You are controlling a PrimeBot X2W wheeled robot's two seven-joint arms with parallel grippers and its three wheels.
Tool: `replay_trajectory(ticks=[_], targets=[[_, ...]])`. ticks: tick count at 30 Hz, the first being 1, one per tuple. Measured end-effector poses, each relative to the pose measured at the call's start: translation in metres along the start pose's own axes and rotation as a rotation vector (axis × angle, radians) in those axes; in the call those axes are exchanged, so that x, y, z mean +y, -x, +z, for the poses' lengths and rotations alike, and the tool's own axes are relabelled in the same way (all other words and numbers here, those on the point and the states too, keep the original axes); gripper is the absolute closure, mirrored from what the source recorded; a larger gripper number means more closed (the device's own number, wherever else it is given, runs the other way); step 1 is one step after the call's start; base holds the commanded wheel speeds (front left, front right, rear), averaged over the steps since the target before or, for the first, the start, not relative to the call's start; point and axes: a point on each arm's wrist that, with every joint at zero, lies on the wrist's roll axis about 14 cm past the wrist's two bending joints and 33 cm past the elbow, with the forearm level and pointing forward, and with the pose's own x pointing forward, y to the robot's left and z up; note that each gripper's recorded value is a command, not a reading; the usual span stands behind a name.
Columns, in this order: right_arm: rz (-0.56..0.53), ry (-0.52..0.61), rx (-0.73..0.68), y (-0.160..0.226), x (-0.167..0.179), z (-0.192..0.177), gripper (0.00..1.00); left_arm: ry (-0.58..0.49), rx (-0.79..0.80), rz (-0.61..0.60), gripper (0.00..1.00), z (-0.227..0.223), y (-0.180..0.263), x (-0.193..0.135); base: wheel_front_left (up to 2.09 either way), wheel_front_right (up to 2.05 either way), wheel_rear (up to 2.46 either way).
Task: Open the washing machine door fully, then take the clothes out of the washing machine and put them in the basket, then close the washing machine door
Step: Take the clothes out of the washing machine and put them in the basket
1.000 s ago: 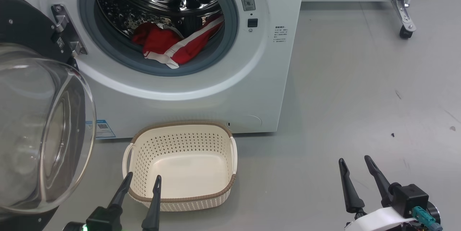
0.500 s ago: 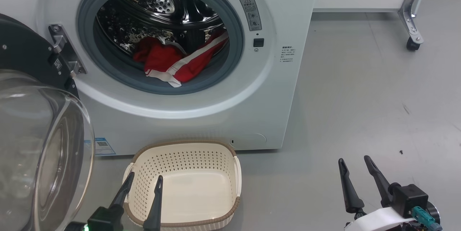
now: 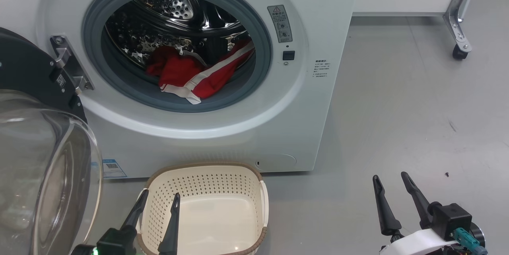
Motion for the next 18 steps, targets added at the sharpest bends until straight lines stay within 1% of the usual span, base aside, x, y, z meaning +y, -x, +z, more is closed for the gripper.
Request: replay_trajectory(ticks=[18], targets=[[0.0, -0.001, 0.004, -0.0001, 0.0, -0.0013, 0.0, 0.0, 0.005, 0.002, 0.0, -0.0014, -0.0006, 0.0003, 0.01, -0.01, 0.0]])
